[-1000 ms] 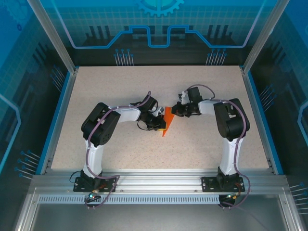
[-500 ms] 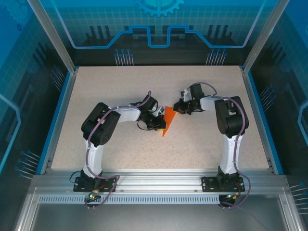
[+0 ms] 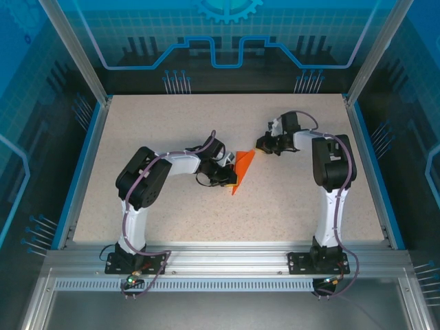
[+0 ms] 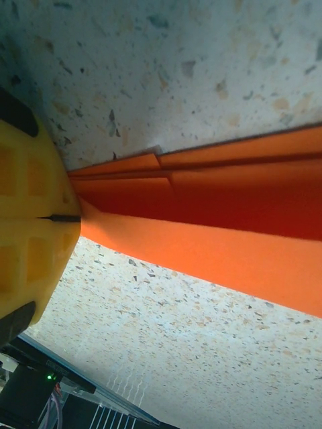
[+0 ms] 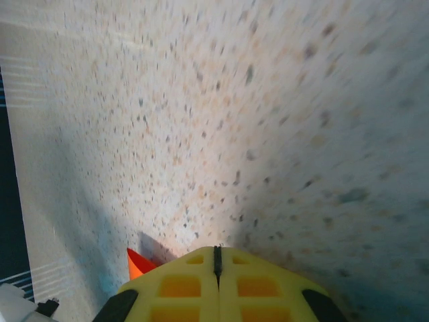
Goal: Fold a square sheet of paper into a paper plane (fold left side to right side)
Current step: Fold the wing for the fifth time at the center of the table.
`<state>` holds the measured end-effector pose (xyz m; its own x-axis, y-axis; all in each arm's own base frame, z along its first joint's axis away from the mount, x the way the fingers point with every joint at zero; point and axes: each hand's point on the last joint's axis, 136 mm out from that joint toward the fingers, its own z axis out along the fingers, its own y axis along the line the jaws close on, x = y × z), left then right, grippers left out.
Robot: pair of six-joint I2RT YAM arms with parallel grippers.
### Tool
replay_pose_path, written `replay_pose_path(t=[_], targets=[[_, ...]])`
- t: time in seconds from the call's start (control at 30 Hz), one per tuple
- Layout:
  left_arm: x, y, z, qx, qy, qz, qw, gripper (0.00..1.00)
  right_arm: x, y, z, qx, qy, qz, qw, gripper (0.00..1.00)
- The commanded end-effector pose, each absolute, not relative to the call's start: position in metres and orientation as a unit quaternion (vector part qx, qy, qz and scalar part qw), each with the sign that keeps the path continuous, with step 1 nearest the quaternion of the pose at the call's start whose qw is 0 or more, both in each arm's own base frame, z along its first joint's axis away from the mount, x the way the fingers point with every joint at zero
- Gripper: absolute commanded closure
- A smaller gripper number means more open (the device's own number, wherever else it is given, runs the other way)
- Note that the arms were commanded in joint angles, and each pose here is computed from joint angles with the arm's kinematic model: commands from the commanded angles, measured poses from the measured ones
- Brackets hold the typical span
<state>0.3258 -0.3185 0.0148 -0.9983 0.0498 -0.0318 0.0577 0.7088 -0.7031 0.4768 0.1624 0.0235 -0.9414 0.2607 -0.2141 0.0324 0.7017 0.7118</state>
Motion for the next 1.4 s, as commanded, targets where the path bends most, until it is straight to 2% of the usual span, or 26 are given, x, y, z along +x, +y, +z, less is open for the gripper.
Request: replay_pose_path(t=[0.0, 0.23, 0.47, 0.8, 1.0, 1.17, 1.37], targets=[[0.302, -0.295, -0.015, 0.002, 0.945, -0.325, -0.035, 1.0, 0.48, 0.156, 0.053, 0.069, 0.908, 0.372, 0.179, 0.95], [0.304, -0.295, -0.012, 0.002, 0.945, -0.326, -0.032, 1.0, 0.431, 0.171, 0.087, 0.05, 0.896, 0.394, 0.197, 0.95], [0.305, -0.296, -0.011, 0.003, 0.945, -0.325, -0.031, 1.0, 0.381, 0.223, 0.071, 0.017, 0.894, 0.421, 0.154, 0.95], [0.306, -0.298, -0.007, 0.004, 0.944, -0.329, -0.029, 1.0, 0.371, 0.251, 0.025, 0.021, 0.906, 0.413, 0.092, 0.95], [0.31, -0.301, 0.014, 0.011, 0.94, -0.341, -0.013, 1.0, 0.365, 0.244, 0.004, 0.043, 0.919, 0.387, 0.069, 0.95], [0.315, -0.305, 0.041, 0.019, 0.933, -0.358, 0.01, 0.96, 0.359, 0.236, -0.007, 0.052, 0.93, 0.359, 0.053, 0.96], [0.312, -0.322, 0.055, 0.031, 0.919, -0.393, -0.003, 0.94, 0.358, 0.235, -0.01, 0.053, 0.932, 0.354, 0.051, 0.96]])
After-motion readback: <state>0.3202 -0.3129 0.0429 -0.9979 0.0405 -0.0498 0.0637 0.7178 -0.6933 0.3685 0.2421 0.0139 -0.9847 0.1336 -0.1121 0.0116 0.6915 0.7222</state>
